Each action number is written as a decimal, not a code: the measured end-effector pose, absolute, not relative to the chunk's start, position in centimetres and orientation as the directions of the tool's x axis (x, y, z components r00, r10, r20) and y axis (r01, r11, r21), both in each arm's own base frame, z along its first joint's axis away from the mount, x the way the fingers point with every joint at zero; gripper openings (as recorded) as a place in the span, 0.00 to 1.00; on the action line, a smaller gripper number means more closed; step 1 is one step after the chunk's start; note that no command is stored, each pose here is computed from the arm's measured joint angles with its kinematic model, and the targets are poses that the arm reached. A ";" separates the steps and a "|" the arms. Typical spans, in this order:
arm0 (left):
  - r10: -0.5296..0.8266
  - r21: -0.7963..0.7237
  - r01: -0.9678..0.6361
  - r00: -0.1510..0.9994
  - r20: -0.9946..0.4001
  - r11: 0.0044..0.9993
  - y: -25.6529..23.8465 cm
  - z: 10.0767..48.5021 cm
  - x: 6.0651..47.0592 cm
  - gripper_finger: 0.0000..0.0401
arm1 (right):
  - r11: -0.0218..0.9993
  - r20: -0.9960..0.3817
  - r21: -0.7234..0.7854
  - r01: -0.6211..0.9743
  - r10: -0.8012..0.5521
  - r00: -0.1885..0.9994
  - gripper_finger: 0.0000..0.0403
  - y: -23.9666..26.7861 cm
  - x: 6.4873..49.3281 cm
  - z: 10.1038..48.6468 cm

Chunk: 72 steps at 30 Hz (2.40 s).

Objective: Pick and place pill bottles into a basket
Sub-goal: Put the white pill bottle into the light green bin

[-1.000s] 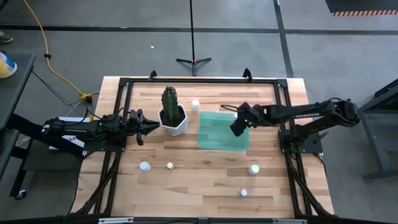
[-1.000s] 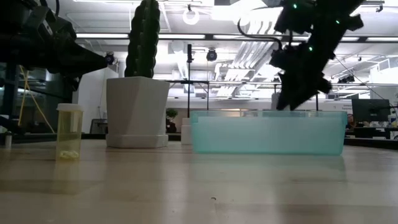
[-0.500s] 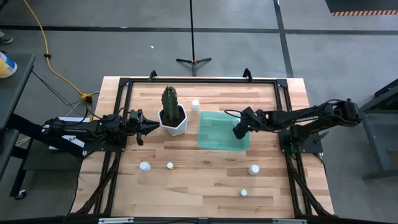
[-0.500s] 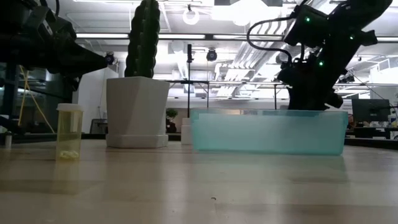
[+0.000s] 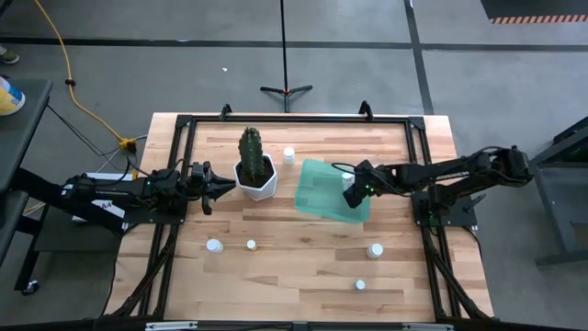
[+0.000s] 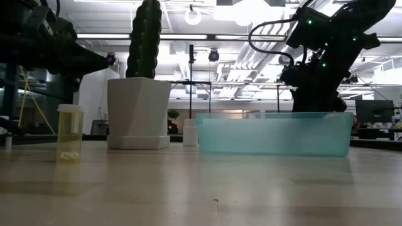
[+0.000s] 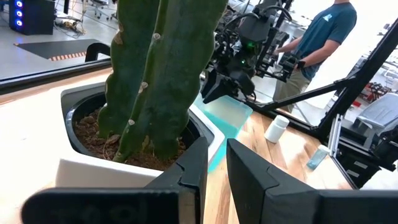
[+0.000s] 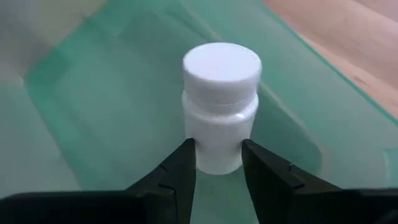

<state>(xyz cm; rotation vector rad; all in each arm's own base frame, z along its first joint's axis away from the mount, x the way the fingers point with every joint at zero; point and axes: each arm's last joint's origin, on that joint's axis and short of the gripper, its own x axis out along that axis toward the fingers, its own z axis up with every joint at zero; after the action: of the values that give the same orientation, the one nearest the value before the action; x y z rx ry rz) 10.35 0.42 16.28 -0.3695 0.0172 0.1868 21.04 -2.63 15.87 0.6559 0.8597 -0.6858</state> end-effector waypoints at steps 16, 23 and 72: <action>0.178 -0.357 -0.185 0.983 -0.051 0.915 0.4 16.3 10.4 0.24 | 0.629 -0.844 0.245 0.738 -0.237 0.482 0.29 -2.5 21.1 15.9; 0.178 -0.357 -0.185 0.983 -0.051 0.915 0.4 16.3 10.4 0.24 | 0.639 -0.715 0.343 0.689 -0.298 0.632 0.39 -2.8 22.8 18.5; 0.182 -0.352 -0.190 0.982 -0.056 0.917 0.4 16.2 10.3 0.24 | 0.523 -0.952 0.064 0.850 -0.223 0.209 0.64 -5.5 33.0 14.7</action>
<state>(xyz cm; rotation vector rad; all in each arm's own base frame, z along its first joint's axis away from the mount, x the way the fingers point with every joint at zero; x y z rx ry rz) 10.35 0.43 16.24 -0.3643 0.0218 0.1914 33.01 -5.50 14.73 0.6897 1.1162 -0.8345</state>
